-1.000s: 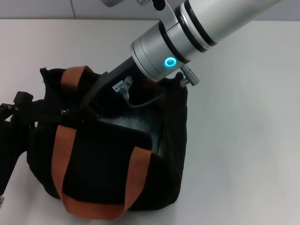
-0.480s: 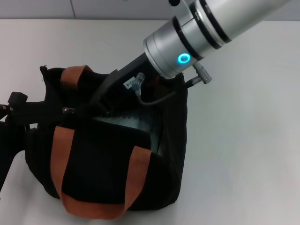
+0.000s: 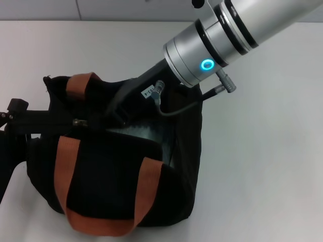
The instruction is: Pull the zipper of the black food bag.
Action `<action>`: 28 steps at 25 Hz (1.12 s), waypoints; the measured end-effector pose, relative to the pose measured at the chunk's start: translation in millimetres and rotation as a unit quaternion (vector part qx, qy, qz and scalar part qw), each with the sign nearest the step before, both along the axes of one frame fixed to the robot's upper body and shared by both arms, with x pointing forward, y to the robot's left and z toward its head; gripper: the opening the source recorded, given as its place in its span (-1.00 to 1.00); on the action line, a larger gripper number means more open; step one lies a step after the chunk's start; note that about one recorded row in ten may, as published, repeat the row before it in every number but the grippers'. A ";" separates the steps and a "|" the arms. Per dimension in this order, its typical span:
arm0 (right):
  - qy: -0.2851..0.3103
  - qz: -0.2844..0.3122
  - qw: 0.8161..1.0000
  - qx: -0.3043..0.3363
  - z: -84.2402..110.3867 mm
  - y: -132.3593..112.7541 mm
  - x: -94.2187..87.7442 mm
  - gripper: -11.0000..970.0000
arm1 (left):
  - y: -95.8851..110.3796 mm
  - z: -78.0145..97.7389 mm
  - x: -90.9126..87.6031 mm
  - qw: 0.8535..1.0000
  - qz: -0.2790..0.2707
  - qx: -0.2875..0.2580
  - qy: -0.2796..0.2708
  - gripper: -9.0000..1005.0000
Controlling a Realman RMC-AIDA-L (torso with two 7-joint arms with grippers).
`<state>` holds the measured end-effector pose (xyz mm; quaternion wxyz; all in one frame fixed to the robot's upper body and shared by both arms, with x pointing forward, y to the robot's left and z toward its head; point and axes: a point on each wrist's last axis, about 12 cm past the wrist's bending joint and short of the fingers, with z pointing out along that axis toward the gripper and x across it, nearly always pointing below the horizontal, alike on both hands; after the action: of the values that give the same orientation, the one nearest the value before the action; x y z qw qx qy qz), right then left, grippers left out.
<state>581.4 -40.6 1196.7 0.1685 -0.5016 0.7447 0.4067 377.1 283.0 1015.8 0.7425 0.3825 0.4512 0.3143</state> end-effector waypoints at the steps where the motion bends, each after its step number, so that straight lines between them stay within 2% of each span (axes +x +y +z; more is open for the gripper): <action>1: 0.000 0.000 1.000 0.000 0.0 0.0 0.0 -0.98 | 0.0 0.0 0.0 1.000 0.000 0.000 0.000 -0.97; 8: 0.028 -0.013 0.999 -0.011 -5.5 -20.1 -3.5 -0.98 | -0.1 -0.6 0.2 1.000 0.000 0.000 0.003 -0.97; 12: 0.045 -0.021 0.998 -0.024 -9.7 -39.9 -11.4 -0.98 | 0.4 -0.4 0.8 1.000 0.006 -0.002 0.002 -0.97; 14: 0.057 -0.037 0.997 -0.029 -14.8 -56.4 -16.8 -0.98 | 0.8 -0.2 1.2 1.000 0.010 -0.004 0.001 -0.97; 15: 0.065 -0.057 0.996 -0.017 -16.2 -75.2 -21.4 -0.98 | 0.9 -0.1 1.4 1.000 0.011 -0.004 0.001 -0.97; 16: 0.065 -0.057 0.996 -0.017 -16.2 -75.2 -21.4 -0.98 | 1.0 -0.1 1.5 1.000 0.012 -0.005 0.001 -0.97; 19: 0.065 -0.092 0.994 0.013 -13.1 -108.4 -28.9 -0.98 | 0.6 0.0 2.4 1.000 0.011 -0.005 0.002 -0.97; 20: 0.059 -0.117 0.991 0.031 -12.2 -129.5 -33.7 -0.98 | -0.2 0.1 3.4 1.000 0.009 -0.006 0.002 -0.97; 21: 0.059 -0.117 0.991 0.031 -12.2 -129.5 -33.7 -0.98 | -0.2 0.1 3.4 1.000 0.009 -0.006 0.002 -0.97; 28: 0.047 -0.179 0.975 0.126 -15.1 -191.7 -49.8 -0.99 | -3.9 -0.1 4.6 1.000 0.000 -0.009 0.004 -0.97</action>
<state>531.6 -232.2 1181.6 0.2653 -0.3150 0.7726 0.4833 381.7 279.1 1015.7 0.7441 0.3766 0.4574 0.3087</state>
